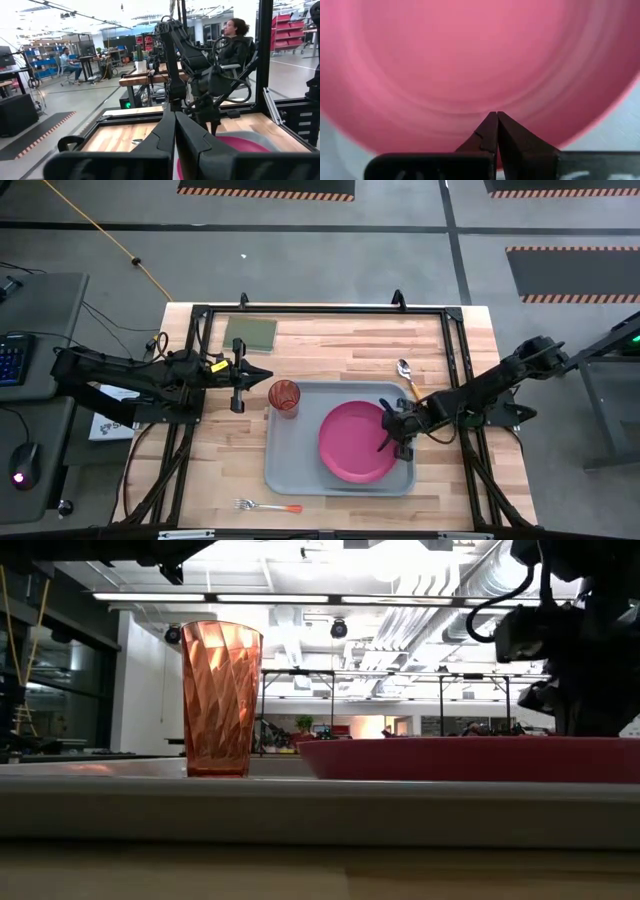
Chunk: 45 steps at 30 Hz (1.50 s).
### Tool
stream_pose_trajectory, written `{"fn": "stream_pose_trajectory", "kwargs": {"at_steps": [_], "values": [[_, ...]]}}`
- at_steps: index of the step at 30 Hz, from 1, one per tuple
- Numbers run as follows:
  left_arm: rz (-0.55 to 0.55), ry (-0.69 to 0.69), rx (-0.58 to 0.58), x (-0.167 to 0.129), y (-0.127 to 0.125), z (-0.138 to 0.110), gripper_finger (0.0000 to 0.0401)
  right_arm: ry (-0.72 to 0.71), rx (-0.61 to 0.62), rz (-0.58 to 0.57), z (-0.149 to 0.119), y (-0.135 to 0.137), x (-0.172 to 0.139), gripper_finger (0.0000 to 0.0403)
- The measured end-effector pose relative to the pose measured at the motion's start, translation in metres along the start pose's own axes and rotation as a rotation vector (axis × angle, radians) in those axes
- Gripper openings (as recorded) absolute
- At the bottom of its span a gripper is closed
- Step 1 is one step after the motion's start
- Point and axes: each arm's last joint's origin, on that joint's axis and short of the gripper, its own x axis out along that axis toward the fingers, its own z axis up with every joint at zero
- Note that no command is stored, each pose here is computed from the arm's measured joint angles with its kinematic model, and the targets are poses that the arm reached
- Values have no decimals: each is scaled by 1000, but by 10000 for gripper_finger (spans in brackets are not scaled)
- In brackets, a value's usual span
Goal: Pick and place plate/cup/fork/spoon on tray
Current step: Adjust the pink plate on the gray tray, then put the orange spoon to the left side of the pink plate on the gray tray
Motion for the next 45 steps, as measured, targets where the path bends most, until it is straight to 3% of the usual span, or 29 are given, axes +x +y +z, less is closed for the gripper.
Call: {"fn": "stream_pose_trajectory", "kwargs": {"at_steps": [11,14,18,21,26,32,38,45], "values": [[0,3,0,0,0,0,3,24,-24,-63,2,0,-9,0],[1,2,0,0,0,0,3,-85,-85,-98,21,8,-31,0],[1,0,0,0,0,0,3,-267,-94,-297,36,7,-69,0],[1,3,0,0,0,0,3,-356,-7,-490,32,-5,-85,0],[0,8,1,0,0,-1,3,-347,258,-602,12,-34,-93,9],[0,7,1,0,0,-1,3,-288,524,-604,-18,-63,-83,92],[0,7,1,0,0,-1,3,-244,645,-633,-31,-83,-68,186],[0,8,1,0,0,-1,3,-196,703,-579,-33,-97,-56,211]]}}
